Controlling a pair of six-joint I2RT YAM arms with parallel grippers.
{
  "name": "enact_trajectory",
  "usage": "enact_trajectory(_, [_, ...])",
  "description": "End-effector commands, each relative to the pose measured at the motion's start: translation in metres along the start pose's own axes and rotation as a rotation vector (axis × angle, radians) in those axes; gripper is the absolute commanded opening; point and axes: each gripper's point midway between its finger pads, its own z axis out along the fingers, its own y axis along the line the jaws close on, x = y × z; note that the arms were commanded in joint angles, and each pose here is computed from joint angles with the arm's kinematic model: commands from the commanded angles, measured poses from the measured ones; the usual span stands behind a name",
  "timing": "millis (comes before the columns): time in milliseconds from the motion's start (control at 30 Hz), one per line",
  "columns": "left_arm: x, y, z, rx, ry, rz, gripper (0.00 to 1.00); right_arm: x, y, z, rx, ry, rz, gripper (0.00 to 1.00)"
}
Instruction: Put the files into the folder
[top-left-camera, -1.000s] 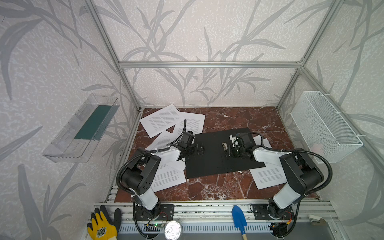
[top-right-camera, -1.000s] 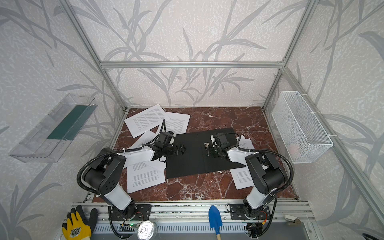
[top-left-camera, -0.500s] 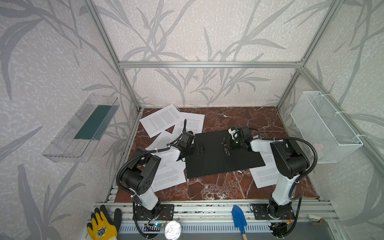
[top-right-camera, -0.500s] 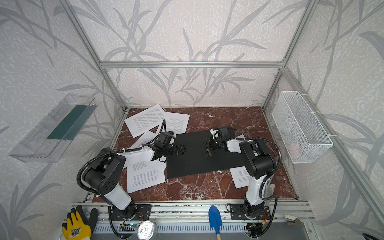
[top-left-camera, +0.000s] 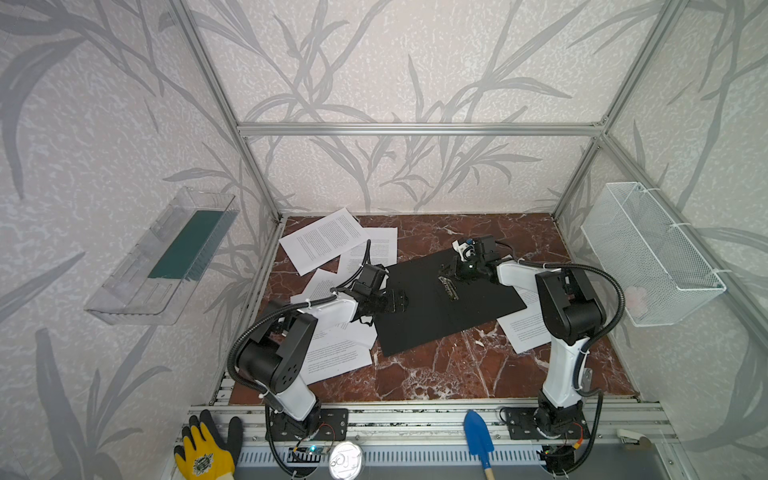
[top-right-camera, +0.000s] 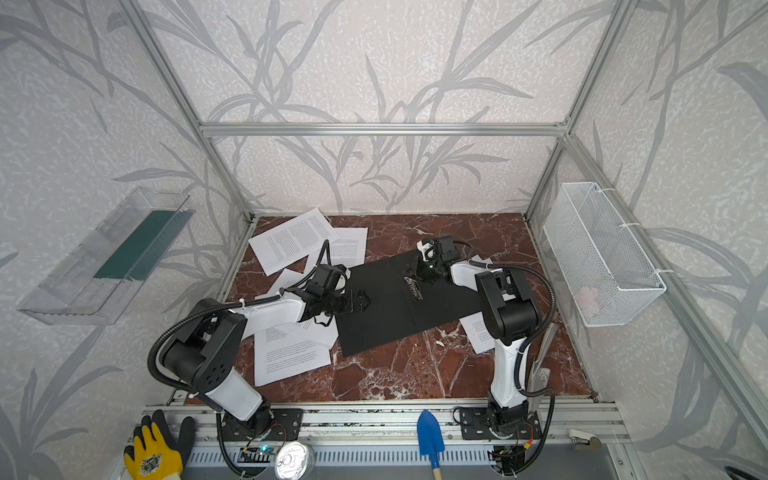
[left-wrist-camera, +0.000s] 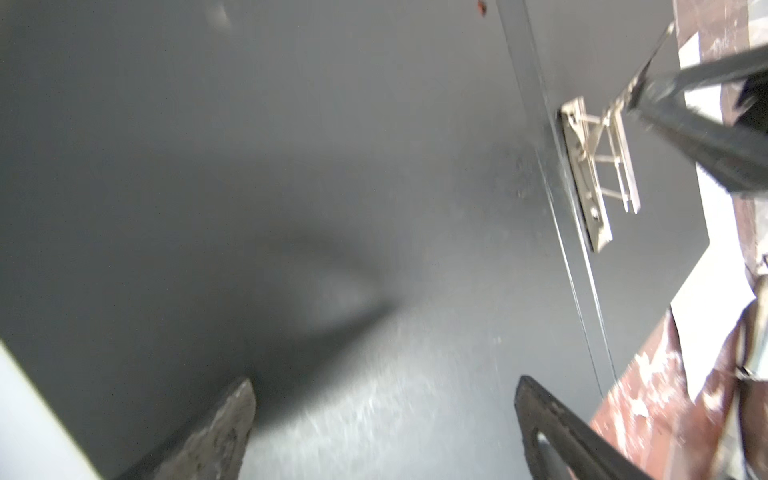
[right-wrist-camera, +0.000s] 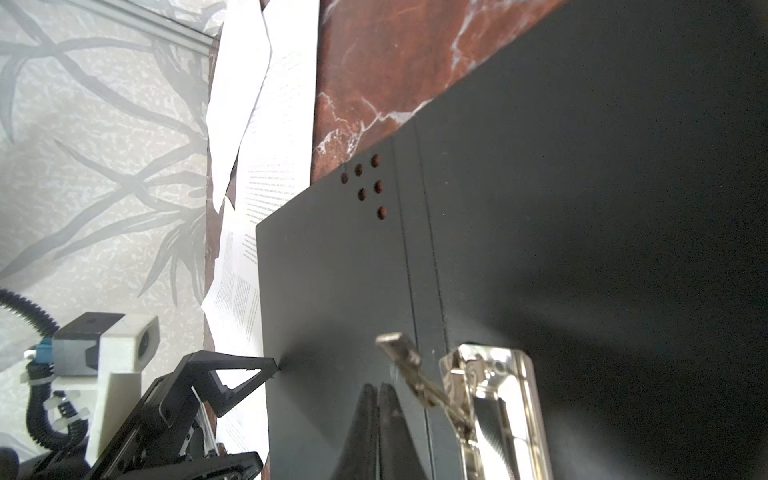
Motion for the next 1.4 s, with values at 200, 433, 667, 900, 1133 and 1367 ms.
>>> enact_trajectory(200, [0.020, -0.002, -0.072, -0.011, -0.040, -0.133, 0.99, 0.017, 0.077, -0.035, -0.006, -0.015, -0.184, 0.58])
enact_trajectory(433, [0.041, 0.068, -0.139, -0.222, -0.269, -0.355, 0.99, 0.051, 0.097, -0.022, 0.091, 0.075, -0.281, 0.85])
enact_trajectory(667, [0.074, 0.114, -0.164, -0.220, -0.362, -0.598, 0.99, 0.102, 0.098, 0.000, 0.186, 0.213, -0.421, 0.99])
enact_trajectory(900, [0.081, 0.124, -0.144, -0.134, -0.371, -0.694, 0.99, 0.135, 0.077, 0.014, 0.147, 0.255, -0.396, 0.99])
enact_trajectory(1133, [0.072, 0.126, -0.133, -0.101, -0.405, -0.674, 0.99, 0.139, 0.064, 0.016, 0.182, 0.240, -0.384, 0.99])
enact_trajectory(1367, [0.066, 0.129, -0.122, -0.074, -0.424, -0.694, 0.99, 0.145, 0.050, 0.026, 0.206, 0.275, -0.340, 1.00])
